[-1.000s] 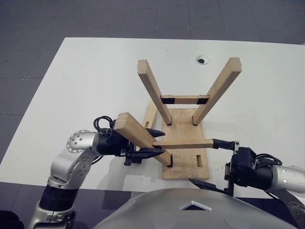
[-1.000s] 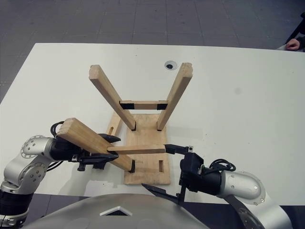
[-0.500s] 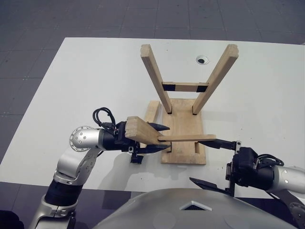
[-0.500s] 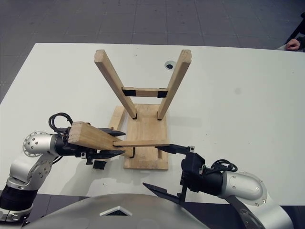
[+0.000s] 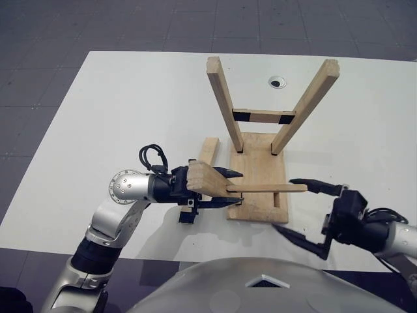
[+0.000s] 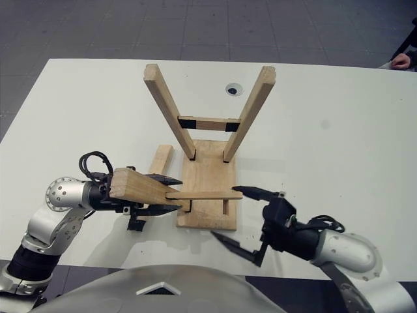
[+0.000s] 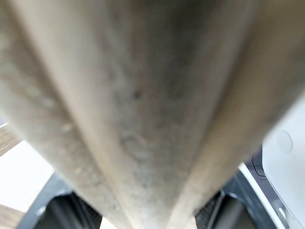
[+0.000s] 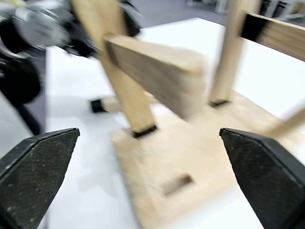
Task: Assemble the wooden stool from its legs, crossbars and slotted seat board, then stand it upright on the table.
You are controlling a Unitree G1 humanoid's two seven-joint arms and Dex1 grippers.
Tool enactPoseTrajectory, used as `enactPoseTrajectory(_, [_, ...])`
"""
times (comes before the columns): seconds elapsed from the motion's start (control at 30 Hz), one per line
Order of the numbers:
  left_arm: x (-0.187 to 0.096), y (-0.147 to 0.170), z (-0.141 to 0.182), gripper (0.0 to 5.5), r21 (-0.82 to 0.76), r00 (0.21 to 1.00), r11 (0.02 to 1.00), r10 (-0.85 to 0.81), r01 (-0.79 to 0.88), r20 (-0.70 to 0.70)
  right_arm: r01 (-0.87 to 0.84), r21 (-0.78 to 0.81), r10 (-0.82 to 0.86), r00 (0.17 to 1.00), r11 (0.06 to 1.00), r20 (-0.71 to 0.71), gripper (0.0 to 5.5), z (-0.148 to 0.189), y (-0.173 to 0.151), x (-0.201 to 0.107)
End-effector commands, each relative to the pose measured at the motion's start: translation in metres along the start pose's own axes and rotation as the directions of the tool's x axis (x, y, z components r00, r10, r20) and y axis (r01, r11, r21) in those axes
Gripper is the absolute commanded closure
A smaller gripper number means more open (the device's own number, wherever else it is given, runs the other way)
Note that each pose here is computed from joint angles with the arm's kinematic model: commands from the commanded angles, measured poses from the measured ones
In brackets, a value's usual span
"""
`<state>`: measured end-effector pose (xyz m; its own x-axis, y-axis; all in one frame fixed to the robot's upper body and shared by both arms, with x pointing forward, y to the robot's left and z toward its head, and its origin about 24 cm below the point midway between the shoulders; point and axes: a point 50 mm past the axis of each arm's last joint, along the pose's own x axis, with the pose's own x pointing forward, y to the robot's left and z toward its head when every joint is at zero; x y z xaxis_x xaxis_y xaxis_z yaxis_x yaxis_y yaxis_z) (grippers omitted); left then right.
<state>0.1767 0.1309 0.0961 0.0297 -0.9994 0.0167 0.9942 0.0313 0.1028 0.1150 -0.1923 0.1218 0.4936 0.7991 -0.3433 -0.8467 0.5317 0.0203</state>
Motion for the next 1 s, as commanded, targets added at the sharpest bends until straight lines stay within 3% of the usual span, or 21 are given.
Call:
enactPoseTrajectory(0.03, [-0.008,-0.01,-0.035,3.46,-0.131,0.979,0.991,-0.01,-0.017,-0.205,0.109,-0.093,-0.119,0.987,0.99,-0.11,0.0,0.0,-0.015,-0.024])
enactPoseTrajectory(0.17, [-0.005,-0.009,-0.037,3.46,-0.115,0.977,0.993,0.005,-0.03,-0.213,0.193,-0.214,-0.236,0.952,0.958,-0.195,0.0,0.005,-0.028,-0.049])
enactPoseTrajectory(0.33, [-0.001,-0.01,-0.045,3.46,-0.093,0.967,0.995,0.023,-0.048,-0.252,0.235,-0.285,-0.289,0.943,0.929,-0.165,0.0,0.021,-0.03,-0.062])
enactPoseTrajectory(0.63, [0.006,-0.026,-0.073,3.46,-0.157,0.932,0.986,-0.012,-0.048,-0.362,0.198,-0.312,-0.236,0.967,0.929,-0.091,0.0,0.04,-0.017,-0.058])
enactPoseTrajectory(1.0, [-0.006,-0.032,-0.079,3.46,-0.278,0.909,0.96,-0.081,-0.039,-0.409,0.172,-0.296,-0.204,0.976,0.94,-0.078,0.0,0.041,-0.017,-0.052])
